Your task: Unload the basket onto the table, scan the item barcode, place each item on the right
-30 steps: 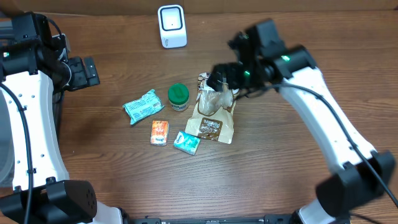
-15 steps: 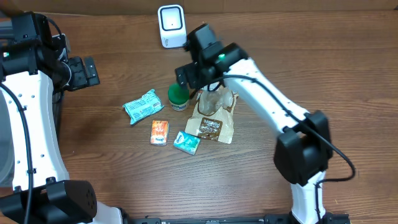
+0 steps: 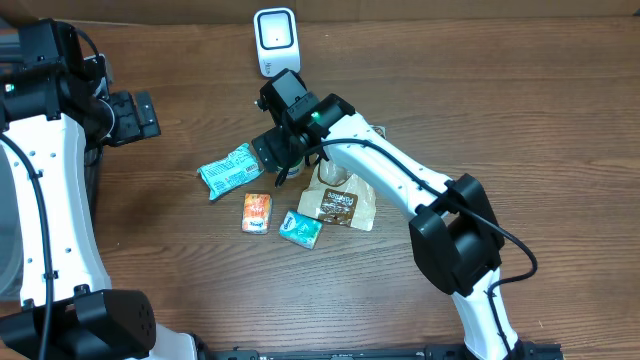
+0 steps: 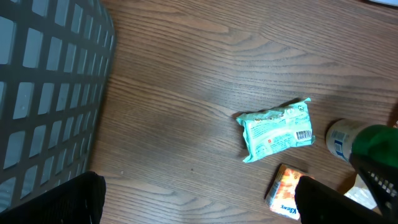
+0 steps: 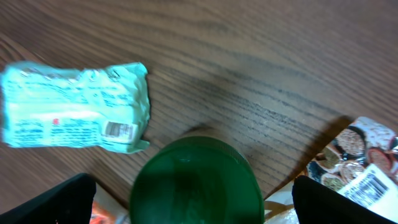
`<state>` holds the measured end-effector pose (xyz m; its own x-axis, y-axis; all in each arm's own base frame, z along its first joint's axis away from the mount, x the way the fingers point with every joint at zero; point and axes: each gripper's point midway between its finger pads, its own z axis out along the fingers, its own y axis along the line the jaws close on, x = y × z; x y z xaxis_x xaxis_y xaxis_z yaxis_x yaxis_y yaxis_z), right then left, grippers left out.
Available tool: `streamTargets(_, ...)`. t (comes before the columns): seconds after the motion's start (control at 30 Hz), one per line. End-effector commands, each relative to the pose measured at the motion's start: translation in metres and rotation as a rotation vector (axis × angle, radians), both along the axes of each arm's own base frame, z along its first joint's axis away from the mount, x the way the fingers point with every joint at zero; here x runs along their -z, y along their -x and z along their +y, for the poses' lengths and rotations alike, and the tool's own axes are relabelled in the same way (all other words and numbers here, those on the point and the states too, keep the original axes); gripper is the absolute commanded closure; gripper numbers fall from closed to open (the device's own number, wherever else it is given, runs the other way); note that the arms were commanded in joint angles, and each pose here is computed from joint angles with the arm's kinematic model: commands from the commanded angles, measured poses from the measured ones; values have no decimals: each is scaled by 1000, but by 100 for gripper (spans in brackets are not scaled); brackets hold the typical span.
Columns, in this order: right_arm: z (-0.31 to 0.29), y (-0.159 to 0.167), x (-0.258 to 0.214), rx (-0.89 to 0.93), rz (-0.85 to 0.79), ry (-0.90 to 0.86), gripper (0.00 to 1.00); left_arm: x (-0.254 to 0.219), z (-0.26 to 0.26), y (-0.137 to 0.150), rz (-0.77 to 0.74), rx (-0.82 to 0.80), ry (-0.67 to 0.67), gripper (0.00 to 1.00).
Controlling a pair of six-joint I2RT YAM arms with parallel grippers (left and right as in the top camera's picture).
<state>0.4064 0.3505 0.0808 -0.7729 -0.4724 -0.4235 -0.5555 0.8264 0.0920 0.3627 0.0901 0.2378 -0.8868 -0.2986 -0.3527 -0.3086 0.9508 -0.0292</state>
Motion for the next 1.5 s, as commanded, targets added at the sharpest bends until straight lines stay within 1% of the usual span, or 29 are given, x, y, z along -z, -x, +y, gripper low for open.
streamTargets(0.0,-2,-6,4,-36,-24,28,2,-11,2,1,-32,3,-14,0)
streamTargets(0.13,-2,-4,4,-97,-39,52,11,-11,2,1,-32,3,-14,1)
streamTargets(0.2,-4,-1,6,-131,-34,75,18,-11,2,1,-31,3,-14,1)
streamTargets(0.27,-7,3,8,-165,-29,98,28,-11,2,1,-32,3,-14,0)
streamTargets(0.37,-11,7,10,-230,-29,131,39,-11,2,1,-32,3,-14,0)
streamTargets(0.43,-12,9,11,-265,-31,147,42,-11,2,1,-32,3,-14,0)
streamTargets(0.57,-14,13,8,-338,-40,171,42,-11,2,1,-31,3,-14,0)
streamTargets(0.67,-13,23,3,-477,-44,186,41,-11,2,1,-32,3,-14,0)
streamTargets(0.8,-16,35,-6,-601,-48,201,35,-11,2,1,-31,3,-14,1)
streamTargets(0.9,-19,38,-14,-626,-55,206,34,-11,2,1,-31,2,-14,0)
streamTargets(0.97,-17,41,-19,-632,-56,187,31,-11,2,1,-32,3,-14,0)
streamTargets(1.0,-15,42,-21,-636,-55,172,29,-11,2,1,-31,2,-14,1)
streamTargets(1.03,-13,44,-24,-633,-52,153,23,-11,2,1,-32,3,-14,0)
streamTargets(1.07,-11,44,-25,-612,-47,140,14,-11,2,1,-31,3,-14,0)
streamTargets(1.1,-10,42,-28,-559,-40,122,9,-11,2,1,-32,3,-14,1)
streamTargets(1.17,-8,40,-31,-443,-14,84,5,-11,2,1,-31,3,-14,1)
streamTargets(1.2,-8,38,-32,-366,6,60,0,-11,2,1,-31,3,-14,1)
streamTargets(1.3,-7,37,-32,-194,62,10,0,-11,2,1,-32,3,-14,0)
streamTargets(1.37,-7,37,-32,-148,79,-3,0,-11,2,1,-32,3,-14,0)
streamTargets(1.47,-7,35,-29,-138,78,-1,0,-11,2,1,-32,3,-14,0)
